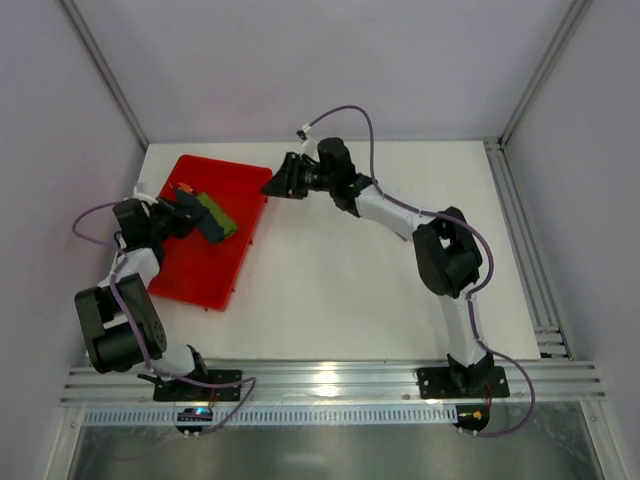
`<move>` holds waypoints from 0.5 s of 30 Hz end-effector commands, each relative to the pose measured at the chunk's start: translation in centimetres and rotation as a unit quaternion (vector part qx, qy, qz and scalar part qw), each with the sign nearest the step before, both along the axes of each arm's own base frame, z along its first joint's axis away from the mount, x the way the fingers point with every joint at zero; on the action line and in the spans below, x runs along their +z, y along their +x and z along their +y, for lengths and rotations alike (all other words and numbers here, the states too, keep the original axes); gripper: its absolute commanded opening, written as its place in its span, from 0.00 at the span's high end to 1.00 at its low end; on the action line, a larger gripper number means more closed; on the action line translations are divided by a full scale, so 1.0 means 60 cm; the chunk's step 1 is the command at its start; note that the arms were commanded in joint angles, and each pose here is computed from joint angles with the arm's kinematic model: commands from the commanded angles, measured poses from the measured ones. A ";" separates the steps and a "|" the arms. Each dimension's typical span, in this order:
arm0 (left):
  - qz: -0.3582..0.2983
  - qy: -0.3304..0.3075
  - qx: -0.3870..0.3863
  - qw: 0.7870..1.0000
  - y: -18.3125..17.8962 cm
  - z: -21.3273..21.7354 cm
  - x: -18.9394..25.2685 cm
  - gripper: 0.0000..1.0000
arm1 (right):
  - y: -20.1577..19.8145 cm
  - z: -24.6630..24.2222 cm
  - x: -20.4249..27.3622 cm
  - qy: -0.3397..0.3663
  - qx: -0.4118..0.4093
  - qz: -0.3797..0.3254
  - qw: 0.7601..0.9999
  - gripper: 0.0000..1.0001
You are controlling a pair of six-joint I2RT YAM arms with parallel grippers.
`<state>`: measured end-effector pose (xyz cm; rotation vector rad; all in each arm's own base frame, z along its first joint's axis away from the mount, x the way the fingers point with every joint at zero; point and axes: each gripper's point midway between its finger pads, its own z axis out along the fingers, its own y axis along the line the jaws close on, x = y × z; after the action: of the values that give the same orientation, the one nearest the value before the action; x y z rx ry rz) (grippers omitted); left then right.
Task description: Place the utensils on the paper napkin and roll it up
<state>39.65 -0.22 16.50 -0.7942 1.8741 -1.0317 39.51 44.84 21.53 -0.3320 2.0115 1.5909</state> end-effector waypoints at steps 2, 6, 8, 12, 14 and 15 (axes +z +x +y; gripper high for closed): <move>0.021 0.008 0.014 1.000 0.013 0.026 -0.050 1.00 | 0.018 0.025 -0.021 -0.128 -0.042 -0.022 0.991 0.63; 0.043 0.013 0.036 0.998 0.014 0.039 -0.079 1.00 | 0.009 0.065 -0.037 -0.162 -0.027 -0.052 0.985 0.66; 0.050 0.012 0.041 0.998 0.014 0.044 -0.089 1.00 | 0.009 0.077 -0.034 -0.176 -0.034 -0.068 0.982 0.67; 0.081 0.007 0.028 0.996 0.011 0.044 -0.131 1.00 | -0.015 0.115 -0.051 -0.184 -0.014 -0.077 0.980 0.73; 0.092 0.001 0.033 0.995 0.010 0.051 -0.147 1.00 | -0.018 0.122 -0.062 -0.191 -0.018 -0.077 0.978 0.74; 0.101 -0.007 0.035 0.994 0.008 0.051 -0.160 1.00 | -0.025 0.129 -0.065 -0.191 -0.013 -0.077 0.979 0.74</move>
<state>39.79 1.94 7.83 -0.9971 1.9985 -0.9653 37.76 52.43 17.39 -0.5339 2.1900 1.1808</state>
